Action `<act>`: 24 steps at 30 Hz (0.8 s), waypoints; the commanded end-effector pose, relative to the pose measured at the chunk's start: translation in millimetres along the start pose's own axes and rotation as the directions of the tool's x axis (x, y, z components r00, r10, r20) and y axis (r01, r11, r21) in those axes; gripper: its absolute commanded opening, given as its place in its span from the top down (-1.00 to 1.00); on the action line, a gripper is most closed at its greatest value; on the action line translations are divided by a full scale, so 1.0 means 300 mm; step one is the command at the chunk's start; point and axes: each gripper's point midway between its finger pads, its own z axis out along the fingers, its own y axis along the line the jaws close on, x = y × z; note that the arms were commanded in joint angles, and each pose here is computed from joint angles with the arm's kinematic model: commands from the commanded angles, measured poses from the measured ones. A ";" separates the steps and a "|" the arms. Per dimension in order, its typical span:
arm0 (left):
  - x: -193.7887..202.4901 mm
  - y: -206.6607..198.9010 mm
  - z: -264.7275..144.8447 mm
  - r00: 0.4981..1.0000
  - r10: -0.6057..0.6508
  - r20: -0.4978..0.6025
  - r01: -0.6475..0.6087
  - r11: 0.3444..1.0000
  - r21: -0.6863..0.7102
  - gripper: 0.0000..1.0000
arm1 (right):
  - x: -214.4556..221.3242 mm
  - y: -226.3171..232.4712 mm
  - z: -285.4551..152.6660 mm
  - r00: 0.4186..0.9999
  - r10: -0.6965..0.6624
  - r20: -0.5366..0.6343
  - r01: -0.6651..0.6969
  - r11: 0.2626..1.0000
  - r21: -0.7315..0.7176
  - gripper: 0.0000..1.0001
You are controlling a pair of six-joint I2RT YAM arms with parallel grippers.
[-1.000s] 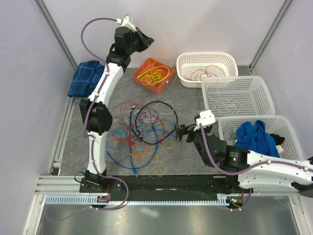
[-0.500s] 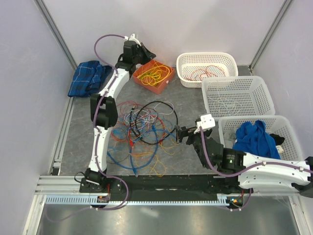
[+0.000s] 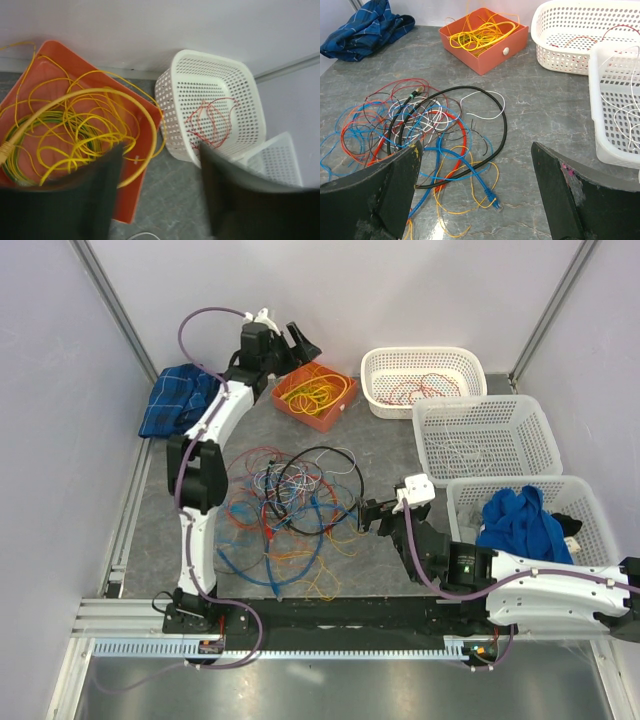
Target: Untangle the cables
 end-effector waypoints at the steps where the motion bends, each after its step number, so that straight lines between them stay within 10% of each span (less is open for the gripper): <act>1: -0.236 -0.172 -0.197 0.974 0.129 0.189 -0.136 0.990 0.023 -0.99 | -0.038 -0.002 -0.009 0.997 0.078 0.025 -0.078 0.997 -0.006 -0.96; 8: -0.240 -0.236 -0.430 0.970 0.136 0.200 -0.125 0.990 -0.066 -0.99 | 0.013 0.012 -0.017 0.996 0.085 -0.027 -0.086 0.996 -0.032 -0.96; 12: -0.091 -0.233 -0.594 0.929 0.266 0.257 -0.153 0.909 -0.389 -0.99 | 0.106 0.030 -0.008 0.995 0.044 -0.095 -0.048 0.998 -0.034 -0.96; 15: 0.058 -0.463 -0.659 0.899 0.390 0.200 -0.306 0.885 -0.350 -0.99 | 0.166 0.036 -0.006 0.990 0.025 -0.141 -0.029 0.999 -0.029 -0.96; 24: 0.500 -0.526 -0.812 0.982 0.105 -0.156 -0.118 0.990 -0.076 -0.99 | 0.215 0.032 -0.027 0.983 0.078 -0.164 -0.089 0.994 -0.063 -0.96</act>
